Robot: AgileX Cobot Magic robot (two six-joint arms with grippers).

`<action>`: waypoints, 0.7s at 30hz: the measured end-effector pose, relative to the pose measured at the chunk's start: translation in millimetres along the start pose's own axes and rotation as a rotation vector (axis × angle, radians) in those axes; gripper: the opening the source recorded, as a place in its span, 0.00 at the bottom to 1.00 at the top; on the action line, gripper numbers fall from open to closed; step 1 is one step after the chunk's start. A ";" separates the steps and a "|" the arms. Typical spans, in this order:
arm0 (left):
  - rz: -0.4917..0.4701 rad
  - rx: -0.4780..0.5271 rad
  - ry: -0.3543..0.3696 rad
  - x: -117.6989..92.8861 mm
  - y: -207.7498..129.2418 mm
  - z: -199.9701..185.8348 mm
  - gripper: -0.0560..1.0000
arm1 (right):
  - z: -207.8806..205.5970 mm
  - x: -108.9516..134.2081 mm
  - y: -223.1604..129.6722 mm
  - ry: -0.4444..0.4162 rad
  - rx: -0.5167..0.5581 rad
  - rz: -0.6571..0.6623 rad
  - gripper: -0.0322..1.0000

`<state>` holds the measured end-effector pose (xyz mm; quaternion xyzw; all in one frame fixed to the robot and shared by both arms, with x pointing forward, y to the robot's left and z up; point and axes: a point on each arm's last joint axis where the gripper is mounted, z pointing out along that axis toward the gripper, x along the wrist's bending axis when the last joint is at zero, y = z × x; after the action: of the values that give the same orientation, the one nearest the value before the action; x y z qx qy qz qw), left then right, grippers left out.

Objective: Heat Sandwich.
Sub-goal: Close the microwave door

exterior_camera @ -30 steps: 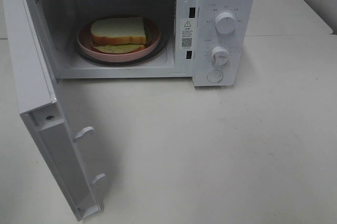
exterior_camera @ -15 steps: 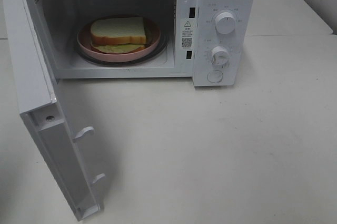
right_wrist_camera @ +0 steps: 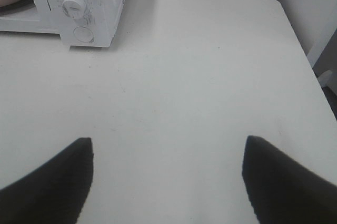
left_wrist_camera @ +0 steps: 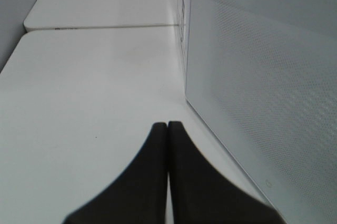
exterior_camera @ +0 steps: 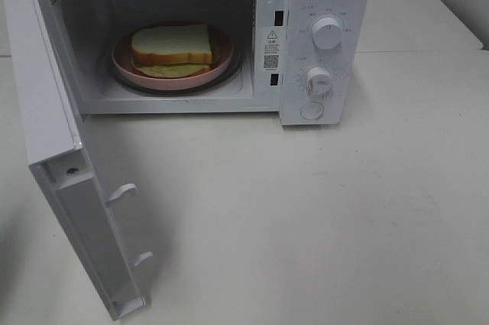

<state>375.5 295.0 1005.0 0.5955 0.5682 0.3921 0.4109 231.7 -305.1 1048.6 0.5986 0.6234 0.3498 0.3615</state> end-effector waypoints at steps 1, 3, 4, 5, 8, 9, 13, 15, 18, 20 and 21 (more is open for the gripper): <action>0.000 -0.011 0.000 0.0 -2.5 1.5 0.05 | 0.0 0.0 0.0 0.000 0.000 0.000 0.77; 0.000 -0.044 0.000 0.0 -4.9 5.9 0.05 | 0.0 0.0 0.0 0.000 0.000 0.000 0.77; 0.000 -0.065 0.000 0.0 -4.3 7.7 0.05 | 0.0 0.0 0.0 0.000 0.000 0.000 0.77; 0.000 -0.080 0.000 0.0 -4.1 10.2 0.05 | 0.0 0.0 0.0 0.000 0.000 0.000 0.77; 0.000 -0.109 0.000 0.0 -3.3 18.2 0.05 | 0.0 0.0 0.0 0.000 0.000 0.000 0.77; 0.008 -0.110 -0.002 -0.2 -3.7 21.3 0.05 | 0.0 0.0 0.0 0.000 0.000 0.000 0.77; 0.039 -0.121 -0.016 -1.6 -5.0 33.1 0.05 | 0.0 0.0 0.0 0.000 0.000 0.000 0.77; 0.060 -0.115 -0.026 -2.7 -7.0 38.4 0.05 | 0.0 0.0 0.0 0.000 0.000 0.000 0.77; 0.078 -0.115 -0.039 -4.0 -9.3 45.4 0.05 | 0.0 0.0 0.0 0.000 0.000 0.000 0.77; 0.080 -0.117 -0.042 -4.2 -9.7 46.9 0.05 | 0.0 0.0 0.0 0.000 0.000 0.000 0.77; 0.084 -0.117 -0.053 -6.0 -10.3 50.8 0.05 | 0.0 0.0 0.0 0.000 0.000 0.000 0.77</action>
<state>418.9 287.0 977.4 0.6038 0.5078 0.4256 0.4432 231.7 -305.1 1048.6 0.5986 0.6234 0.3498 0.3615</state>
